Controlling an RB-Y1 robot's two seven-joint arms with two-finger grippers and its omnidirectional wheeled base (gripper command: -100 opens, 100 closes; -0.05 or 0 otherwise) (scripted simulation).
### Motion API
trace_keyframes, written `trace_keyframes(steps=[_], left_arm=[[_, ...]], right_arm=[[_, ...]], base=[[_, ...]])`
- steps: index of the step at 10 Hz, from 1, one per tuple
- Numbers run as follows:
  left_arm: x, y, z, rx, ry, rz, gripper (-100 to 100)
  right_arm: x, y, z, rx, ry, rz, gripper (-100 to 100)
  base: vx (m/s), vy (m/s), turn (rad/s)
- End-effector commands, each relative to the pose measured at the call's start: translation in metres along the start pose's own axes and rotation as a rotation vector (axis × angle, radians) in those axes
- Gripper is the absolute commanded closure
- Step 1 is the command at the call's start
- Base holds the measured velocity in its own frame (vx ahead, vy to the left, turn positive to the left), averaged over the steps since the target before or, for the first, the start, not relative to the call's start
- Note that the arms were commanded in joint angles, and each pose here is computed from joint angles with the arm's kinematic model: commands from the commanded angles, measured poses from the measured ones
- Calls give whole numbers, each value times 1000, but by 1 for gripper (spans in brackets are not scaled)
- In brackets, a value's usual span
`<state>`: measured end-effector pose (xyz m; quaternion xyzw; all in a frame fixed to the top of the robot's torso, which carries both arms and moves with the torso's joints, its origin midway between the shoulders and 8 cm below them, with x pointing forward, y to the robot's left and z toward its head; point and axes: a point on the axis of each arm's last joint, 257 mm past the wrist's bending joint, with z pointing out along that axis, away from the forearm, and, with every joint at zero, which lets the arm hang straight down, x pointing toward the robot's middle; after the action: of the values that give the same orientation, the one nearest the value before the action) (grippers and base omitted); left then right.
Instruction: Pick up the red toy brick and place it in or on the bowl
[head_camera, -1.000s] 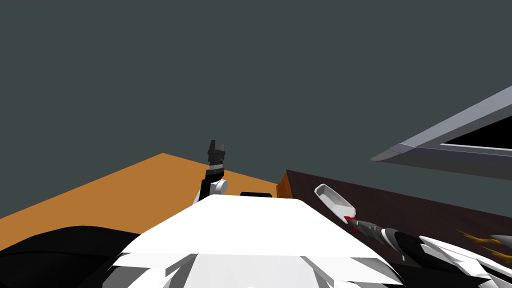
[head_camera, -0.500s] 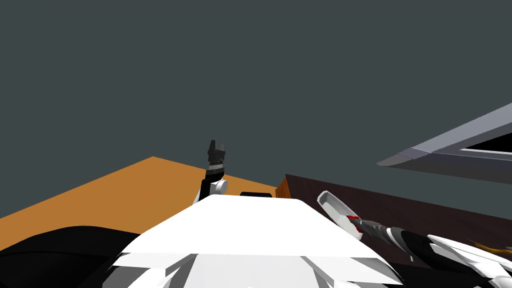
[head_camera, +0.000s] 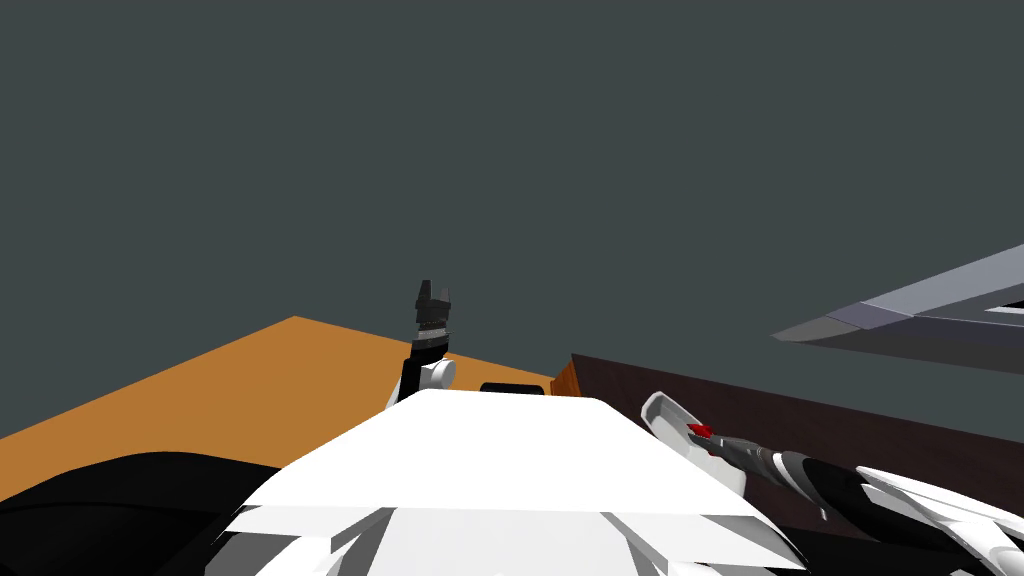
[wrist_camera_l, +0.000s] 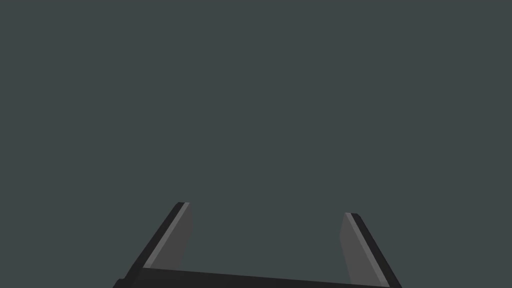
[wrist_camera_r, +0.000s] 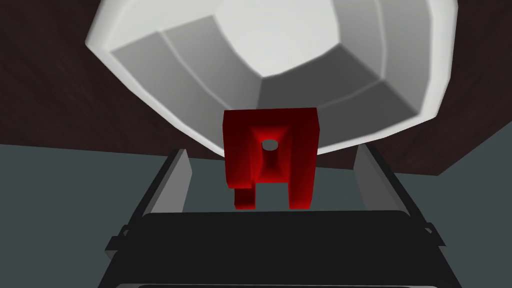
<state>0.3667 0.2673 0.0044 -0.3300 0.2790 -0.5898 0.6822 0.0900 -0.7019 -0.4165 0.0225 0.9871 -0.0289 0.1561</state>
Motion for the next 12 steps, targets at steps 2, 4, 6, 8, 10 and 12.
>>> trace_keyframes(steps=[2,4,6,8,10,12], left_arm=[[0,0,0,0,0,0,0],[0,0,0,0,0,0,0],[0,0,0,0,0,0,0],[0,0,0,0,0,0,0],[0,0,0,0,0,0,0],[0,0,0,0,0,0,0]], right_arm=[[0,0,0,0,0,0,-100],[0,0,0,0,0,0,0],[-10,-2,-1,5,9,23,-100],[-20,-5,-1,13,17,27,-100],[-20,-5,-1,13,17,79,-100],[-30,-8,-3,22,24,90,-100]], base=[[0,0,0],[0,0,0],[-148,-23,227],[-88,30,38],[-137,45,62],[-124,60,134]])
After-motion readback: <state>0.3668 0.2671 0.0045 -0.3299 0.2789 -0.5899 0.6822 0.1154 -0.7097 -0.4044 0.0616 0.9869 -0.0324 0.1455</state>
